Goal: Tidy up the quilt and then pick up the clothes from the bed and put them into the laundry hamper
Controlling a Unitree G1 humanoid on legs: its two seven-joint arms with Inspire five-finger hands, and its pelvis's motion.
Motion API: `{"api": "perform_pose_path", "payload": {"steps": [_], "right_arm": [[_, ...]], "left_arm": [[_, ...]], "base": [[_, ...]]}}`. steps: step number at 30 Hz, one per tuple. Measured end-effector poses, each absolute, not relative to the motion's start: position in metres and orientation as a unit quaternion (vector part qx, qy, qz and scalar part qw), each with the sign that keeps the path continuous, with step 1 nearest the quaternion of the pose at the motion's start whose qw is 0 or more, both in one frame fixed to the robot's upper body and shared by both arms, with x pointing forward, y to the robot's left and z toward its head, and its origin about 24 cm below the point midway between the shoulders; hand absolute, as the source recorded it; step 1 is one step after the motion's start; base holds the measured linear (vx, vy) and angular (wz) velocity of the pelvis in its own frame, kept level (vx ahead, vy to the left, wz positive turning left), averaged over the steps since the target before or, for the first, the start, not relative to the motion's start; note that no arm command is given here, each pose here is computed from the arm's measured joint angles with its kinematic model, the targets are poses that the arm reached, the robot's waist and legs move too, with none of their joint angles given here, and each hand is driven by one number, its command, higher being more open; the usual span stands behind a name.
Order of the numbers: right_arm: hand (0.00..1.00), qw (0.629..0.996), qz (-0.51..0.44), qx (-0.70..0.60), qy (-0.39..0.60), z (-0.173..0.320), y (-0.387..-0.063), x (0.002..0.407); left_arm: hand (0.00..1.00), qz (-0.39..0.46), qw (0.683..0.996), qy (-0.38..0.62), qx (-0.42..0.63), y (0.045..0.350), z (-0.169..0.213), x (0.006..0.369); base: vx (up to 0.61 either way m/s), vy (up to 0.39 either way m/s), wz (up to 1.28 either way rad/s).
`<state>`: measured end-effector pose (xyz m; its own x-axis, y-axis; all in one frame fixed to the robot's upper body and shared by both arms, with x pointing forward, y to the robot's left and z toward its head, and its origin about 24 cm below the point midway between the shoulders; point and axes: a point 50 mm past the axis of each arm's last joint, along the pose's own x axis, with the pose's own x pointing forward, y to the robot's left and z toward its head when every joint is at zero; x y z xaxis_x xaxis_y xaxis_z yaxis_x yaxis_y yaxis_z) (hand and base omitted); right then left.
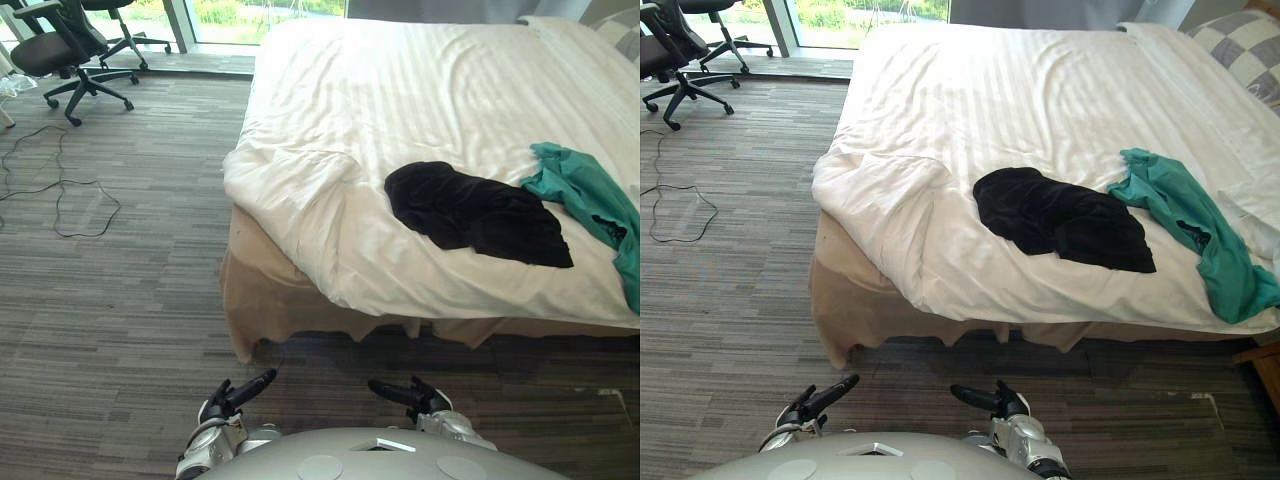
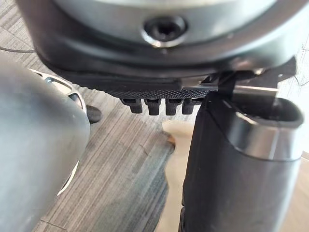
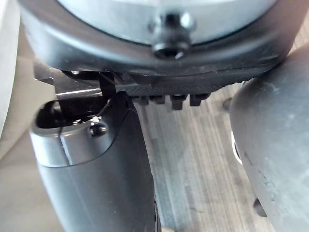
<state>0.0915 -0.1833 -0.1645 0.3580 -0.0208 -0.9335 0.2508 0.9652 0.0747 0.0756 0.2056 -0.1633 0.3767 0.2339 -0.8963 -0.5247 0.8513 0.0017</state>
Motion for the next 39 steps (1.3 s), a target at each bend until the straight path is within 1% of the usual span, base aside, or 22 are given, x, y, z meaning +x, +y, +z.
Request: {"api": "perform_pose_path", "payload": {"steps": [3,6,7,8,10,11,12,14,15,17,19,21,23,24,26,30,32,33,34,35,36,39], "right_arm": [[1.0,0.817,-0.08,0.103,0.562,-0.165,-0.185,0.09],[1.0,0.812,-0.08,0.119,0.566,-0.165,-0.189,0.087],[1.0,0.81,-0.079,0.124,0.567,-0.165,-0.19,0.086],[1.0,0.807,-0.074,0.127,0.572,-0.165,-0.192,0.084],[1.0,0.8,-0.066,0.129,0.582,-0.165,-0.196,0.079],[1.0,0.795,-0.063,0.132,0.589,-0.166,-0.199,0.074],[1.0,0.792,-0.062,0.134,0.592,-0.166,-0.2,0.071],[1.0,0.785,-0.069,0.152,0.597,-0.167,-0.202,0.062],[1.0,0.782,-0.07,0.156,0.599,-0.167,-0.202,0.06],[1.0,0.778,-0.083,0.168,0.6,-0.168,-0.205,0.053],[1.0,0.774,-0.087,0.171,0.603,-0.168,-0.205,0.048],[1.0,0.766,-0.09,0.174,0.612,-0.169,-0.204,0.041],[1.0,0.761,-0.096,0.178,0.617,-0.17,-0.202,0.039],[1.0,0.761,-0.098,0.179,0.616,-0.17,-0.202,0.039],[1.0,0.76,-0.106,0.185,0.615,-0.169,-0.202,0.041],[1.0,0.76,-0.121,0.193,0.609,-0.169,-0.2,0.043],[1.0,0.761,-0.118,0.191,0.609,-0.169,-0.198,0.044],[1.0,0.76,-0.12,0.191,0.61,-0.169,-0.197,0.043],[1.0,0.76,-0.124,0.191,0.609,-0.169,-0.198,0.043],[1.0,0.76,-0.124,0.191,0.609,-0.169,-0.198,0.043],[1.0,0.762,-0.127,0.188,0.607,-0.169,-0.201,0.043],[1.0,0.758,-0.132,0.177,0.613,-0.168,-0.209,0.041]], "left_arm": [[1.0,0.263,0.809,0.503,-0.153,0.212,-0.163,0.072],[1.0,0.33,0.791,0.478,-0.191,0.226,-0.161,0.073],[1.0,0.363,0.784,0.46,-0.206,0.237,-0.158,0.075],[1.0,0.407,0.775,0.431,-0.216,0.259,-0.151,0.076],[1.0,0.465,0.775,0.375,-0.208,0.303,-0.133,0.08],[1.0,0.498,0.782,0.319,-0.198,0.337,-0.112,0.086],[1.0,0.513,0.786,0.286,-0.194,0.354,-0.099,0.09],[1.0,0.566,0.794,0.142,-0.171,0.419,-0.037,0.106],[1.0,0.572,0.796,0.105,-0.167,0.431,-0.02,0.112],[1.0,0.571,0.807,-0.02,-0.147,0.46,0.04,0.137],[1.0,0.548,0.822,-0.084,-0.131,0.466,0.077,0.159],[1.0,0.511,0.849,-0.109,-0.082,0.461,0.106,0.185],[1.0,0.443,0.889,-0.117,0.01,0.44,0.135,0.222],[1.0,0.424,0.897,-0.118,0.035,0.432,0.141,0.233],[1.0,0.337,0.92,-0.123,0.157,0.392,0.161,0.271],[1.0,0.205,0.915,-0.143,0.316,0.329,0.179,0.31],[1.0,0.148,0.904,-0.148,0.374,0.296,0.18,0.329],[1.0,0.136,0.902,-0.146,0.382,0.289,0.179,0.333],[1.0,0.119,0.9,-0.141,0.396,0.276,0.174,0.339],[1.0,0.117,0.899,-0.14,0.397,0.274,0.174,0.34],[1.0,0.091,0.891,-0.119,0.429,0.259,0.161,0.346],[1.0,0.057,0.88,-0.068,0.466,0.24,0.135,0.354]], "base": [[-0.05,0.008,-0.36],[-0.04,-0.004,-0.15],[-0.07,-0.023,-0.14],[-0.07,-0.023,-0.09],[-0.07,-0.03,-0.05],[-0.05,-0.029,-0.02],[-0.05,-0.034,-0.02],[-0.06,-0.048,-0.02],[-0.03,-0.056,0.03],[0.01,-0.037,0.03],[0.04,-0.016,0.01],[0.02,-0.008,0.0],[0.02,-0.015,-0.07],[0.0,-0.002,-0.11],[-0.03,0.003,-0.17],[-0.04,-0.003,-0.21],[-0.08,-0.033,-0.27],[-0.08,-0.043,-0.21],[-0.05,-0.032,-0.1],[-0.06,-0.037,-0.13],[-0.05,-0.026,-0.14],[-0.09,-0.03,-0.17]]}}
